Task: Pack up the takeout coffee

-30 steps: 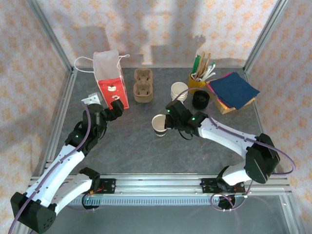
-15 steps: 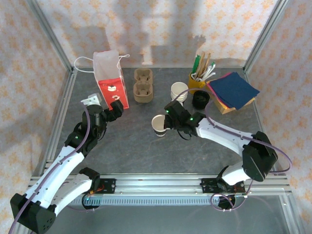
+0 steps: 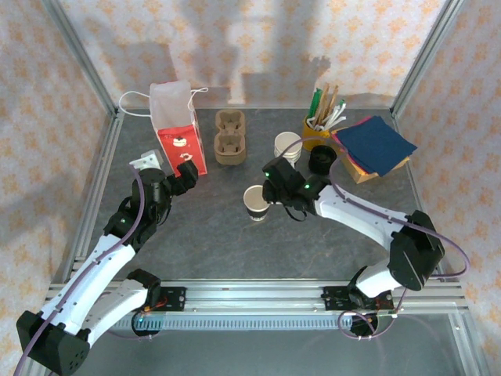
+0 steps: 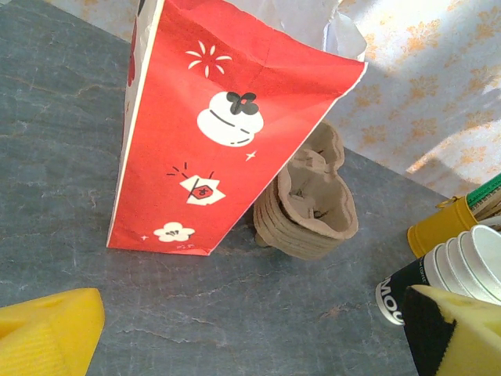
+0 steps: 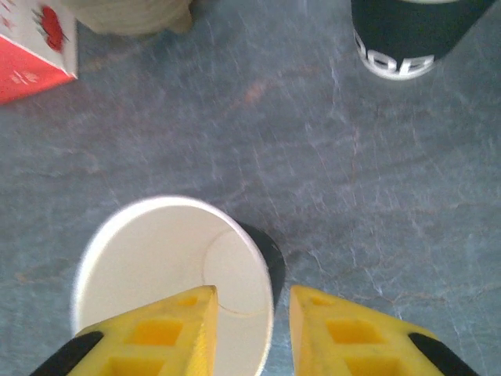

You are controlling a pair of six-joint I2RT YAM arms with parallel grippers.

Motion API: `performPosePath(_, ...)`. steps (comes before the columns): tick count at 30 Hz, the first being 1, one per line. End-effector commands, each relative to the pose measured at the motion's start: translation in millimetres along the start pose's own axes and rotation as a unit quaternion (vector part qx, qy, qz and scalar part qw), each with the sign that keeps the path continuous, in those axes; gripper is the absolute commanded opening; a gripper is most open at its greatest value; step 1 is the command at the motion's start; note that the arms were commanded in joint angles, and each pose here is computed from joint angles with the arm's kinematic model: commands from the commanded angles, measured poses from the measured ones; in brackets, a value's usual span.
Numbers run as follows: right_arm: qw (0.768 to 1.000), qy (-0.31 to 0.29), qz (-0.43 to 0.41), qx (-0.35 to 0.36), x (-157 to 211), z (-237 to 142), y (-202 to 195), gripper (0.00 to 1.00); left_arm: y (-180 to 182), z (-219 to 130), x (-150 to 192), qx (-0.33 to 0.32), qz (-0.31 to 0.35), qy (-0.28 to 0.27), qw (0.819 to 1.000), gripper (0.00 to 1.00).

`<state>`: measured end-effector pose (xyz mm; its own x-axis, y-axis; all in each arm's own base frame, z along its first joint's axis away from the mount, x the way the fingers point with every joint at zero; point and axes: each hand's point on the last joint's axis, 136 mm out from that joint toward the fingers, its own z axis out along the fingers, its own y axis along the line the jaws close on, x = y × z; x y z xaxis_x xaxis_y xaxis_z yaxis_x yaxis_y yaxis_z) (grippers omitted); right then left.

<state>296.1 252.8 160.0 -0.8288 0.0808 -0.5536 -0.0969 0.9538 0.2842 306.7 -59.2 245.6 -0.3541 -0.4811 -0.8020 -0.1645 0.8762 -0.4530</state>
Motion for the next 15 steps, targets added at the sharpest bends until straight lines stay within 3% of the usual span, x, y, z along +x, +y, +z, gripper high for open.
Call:
performPosePath(1,0.999,-0.053,0.002,0.010,-35.9,-38.8,1.1,0.31,-0.5,-4.9,-9.2,0.001,-0.006,-0.014,1.000,0.99)
performPosePath(9,0.991,-0.125,0.041,0.032,-91.6,-76.6,-32.9,0.36,-5.5,-5.6,-12.9,0.010,-0.008,-0.017,1.000,0.99)
performPosePath(15,0.977,-0.160,0.115,0.077,-119.3,-91.6,-96.9,0.43,-8.6,-6.8,-15.1,0.015,-0.010,-0.017,1.000,0.99)
